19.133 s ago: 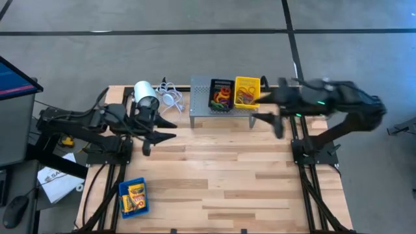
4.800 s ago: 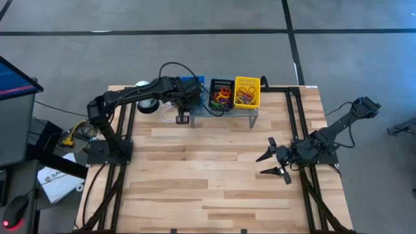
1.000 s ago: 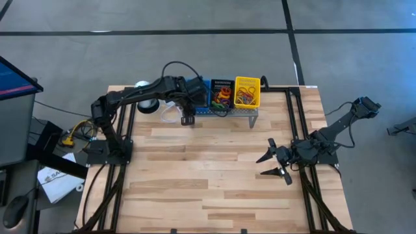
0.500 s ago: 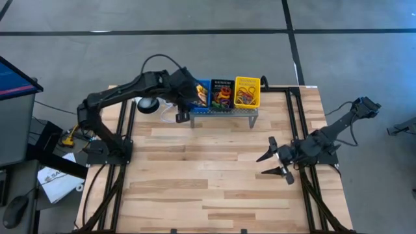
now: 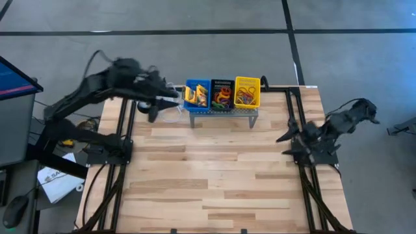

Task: Pick & Place Office Desk Supplies
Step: Return to Home Position

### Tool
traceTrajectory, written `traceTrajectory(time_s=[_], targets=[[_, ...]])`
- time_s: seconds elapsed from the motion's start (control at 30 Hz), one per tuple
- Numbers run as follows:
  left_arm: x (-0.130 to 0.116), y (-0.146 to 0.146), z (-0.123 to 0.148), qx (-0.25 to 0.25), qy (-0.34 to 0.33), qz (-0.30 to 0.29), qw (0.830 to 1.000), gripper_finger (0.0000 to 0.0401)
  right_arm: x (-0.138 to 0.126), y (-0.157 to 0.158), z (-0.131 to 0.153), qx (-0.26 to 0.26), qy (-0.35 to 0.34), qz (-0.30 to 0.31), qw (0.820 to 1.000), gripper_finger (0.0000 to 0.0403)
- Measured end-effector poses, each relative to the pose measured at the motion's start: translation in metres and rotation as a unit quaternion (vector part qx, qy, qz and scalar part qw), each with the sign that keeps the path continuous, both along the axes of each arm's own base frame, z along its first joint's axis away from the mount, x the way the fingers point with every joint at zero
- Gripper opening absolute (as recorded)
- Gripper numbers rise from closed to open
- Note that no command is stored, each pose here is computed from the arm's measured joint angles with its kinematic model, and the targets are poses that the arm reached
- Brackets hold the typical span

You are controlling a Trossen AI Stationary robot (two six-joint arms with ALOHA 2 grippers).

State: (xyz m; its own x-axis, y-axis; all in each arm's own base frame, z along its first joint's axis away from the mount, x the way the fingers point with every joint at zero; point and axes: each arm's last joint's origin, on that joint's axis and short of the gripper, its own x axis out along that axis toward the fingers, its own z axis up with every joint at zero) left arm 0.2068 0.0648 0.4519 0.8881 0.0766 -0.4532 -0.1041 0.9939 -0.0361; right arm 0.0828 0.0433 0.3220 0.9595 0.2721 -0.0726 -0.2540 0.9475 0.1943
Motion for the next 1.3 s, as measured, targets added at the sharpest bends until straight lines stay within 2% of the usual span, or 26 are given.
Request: traceTrajectory(time_s=[0.13,0.33,0.47,0.6,0.83,0.93,1.07,1.17,1.3], targets=[[-0.034,-0.013,-0.01,-0.014,-0.032,0.011,0.999,0.0149,-0.031,-0.02,0.001,0.031,-0.039,0.0,0.999,0.0223],[-0.066,-0.029,-0.052,-0.037,-0.072,-0.011,0.997,0.0149,-0.057,-0.034,-0.015,0.044,-0.083,0.036,0.995,0.0223],[-0.086,-0.04,-0.083,-0.045,-0.108,-0.031,0.993,0.0149,-0.055,-0.033,-0.028,0.038,-0.073,0.043,0.996,0.0223],[-0.102,-0.048,-0.114,-0.059,-0.173,-0.045,0.982,0.0148,-0.045,-0.026,-0.04,0.025,-0.048,0.043,0.998,0.0223],[-0.107,-0.056,-0.172,-0.078,-0.229,-0.079,0.967,0.0147,-0.032,-0.017,-0.066,0.033,-0.048,0.048,0.997,0.0223],[-0.107,-0.057,-0.186,-0.078,-0.243,-0.086,0.963,0.0148,-0.027,-0.014,-0.075,0.045,-0.04,0.048,0.997,0.0223],[-0.103,-0.059,-0.203,-0.087,-0.228,-0.093,0.965,0.0147,-0.021,-0.01,-0.09,0.047,-0.021,0.048,0.998,0.0223],[-0.102,-0.059,-0.209,-0.083,-0.224,-0.096,0.966,0.0147,-0.019,-0.009,-0.089,0.062,-0.05,0.045,0.996,0.0223],[-0.101,-0.059,-0.215,-0.084,-0.216,-0.096,0.968,0.0145,-0.014,-0.006,-0.099,0.064,-0.053,0.045,0.996,0.0223]])
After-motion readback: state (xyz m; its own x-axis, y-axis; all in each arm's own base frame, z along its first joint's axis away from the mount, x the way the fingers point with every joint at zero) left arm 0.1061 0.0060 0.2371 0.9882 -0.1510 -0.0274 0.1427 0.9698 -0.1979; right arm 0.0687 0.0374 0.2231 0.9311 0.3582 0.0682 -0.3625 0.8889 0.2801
